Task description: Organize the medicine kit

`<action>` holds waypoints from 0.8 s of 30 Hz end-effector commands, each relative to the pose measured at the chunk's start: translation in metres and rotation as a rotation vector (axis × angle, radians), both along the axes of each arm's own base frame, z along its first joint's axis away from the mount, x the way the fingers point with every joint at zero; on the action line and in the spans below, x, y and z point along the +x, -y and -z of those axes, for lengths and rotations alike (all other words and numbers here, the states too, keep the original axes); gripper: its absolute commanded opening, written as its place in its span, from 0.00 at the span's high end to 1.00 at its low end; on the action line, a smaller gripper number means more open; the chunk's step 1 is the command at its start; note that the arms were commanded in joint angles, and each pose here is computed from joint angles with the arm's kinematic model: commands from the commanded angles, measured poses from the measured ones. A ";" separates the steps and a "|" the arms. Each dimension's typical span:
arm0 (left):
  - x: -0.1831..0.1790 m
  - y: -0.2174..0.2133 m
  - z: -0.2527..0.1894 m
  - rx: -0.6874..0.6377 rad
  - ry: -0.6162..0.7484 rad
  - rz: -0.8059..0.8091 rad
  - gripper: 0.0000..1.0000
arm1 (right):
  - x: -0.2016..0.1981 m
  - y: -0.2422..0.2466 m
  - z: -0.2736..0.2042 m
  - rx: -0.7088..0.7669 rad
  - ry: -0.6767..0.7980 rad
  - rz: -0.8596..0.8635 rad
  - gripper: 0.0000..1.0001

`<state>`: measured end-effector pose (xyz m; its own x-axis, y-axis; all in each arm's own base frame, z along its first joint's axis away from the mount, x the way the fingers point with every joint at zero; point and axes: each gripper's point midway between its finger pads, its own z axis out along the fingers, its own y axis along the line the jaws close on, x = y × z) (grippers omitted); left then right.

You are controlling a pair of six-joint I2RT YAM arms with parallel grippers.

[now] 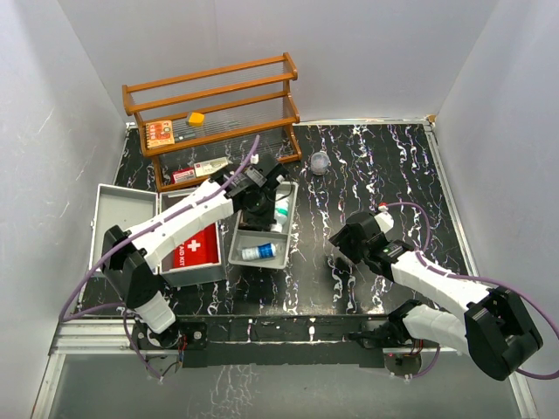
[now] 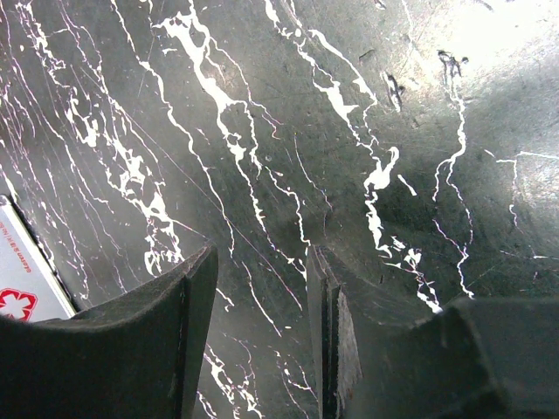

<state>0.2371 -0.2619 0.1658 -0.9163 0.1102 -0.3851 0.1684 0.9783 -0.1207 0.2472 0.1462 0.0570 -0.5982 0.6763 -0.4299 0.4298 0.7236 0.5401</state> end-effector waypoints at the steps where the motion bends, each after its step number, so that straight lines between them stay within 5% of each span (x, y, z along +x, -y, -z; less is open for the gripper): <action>1: 0.010 -0.037 -0.033 0.047 0.043 -0.037 1.00 | 0.010 -0.001 -0.014 0.016 0.045 0.022 0.57; 24: 0.019 -0.207 -0.033 0.139 0.094 -0.330 1.00 | 0.010 -0.010 -0.004 0.011 0.005 -0.041 0.58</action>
<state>0.2437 -0.0700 0.1893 -0.9054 -0.1371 -0.4017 -0.1642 0.9859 0.0336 0.2421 0.1487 0.0444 -0.6341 0.6586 -0.4052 0.4400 0.7382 0.5113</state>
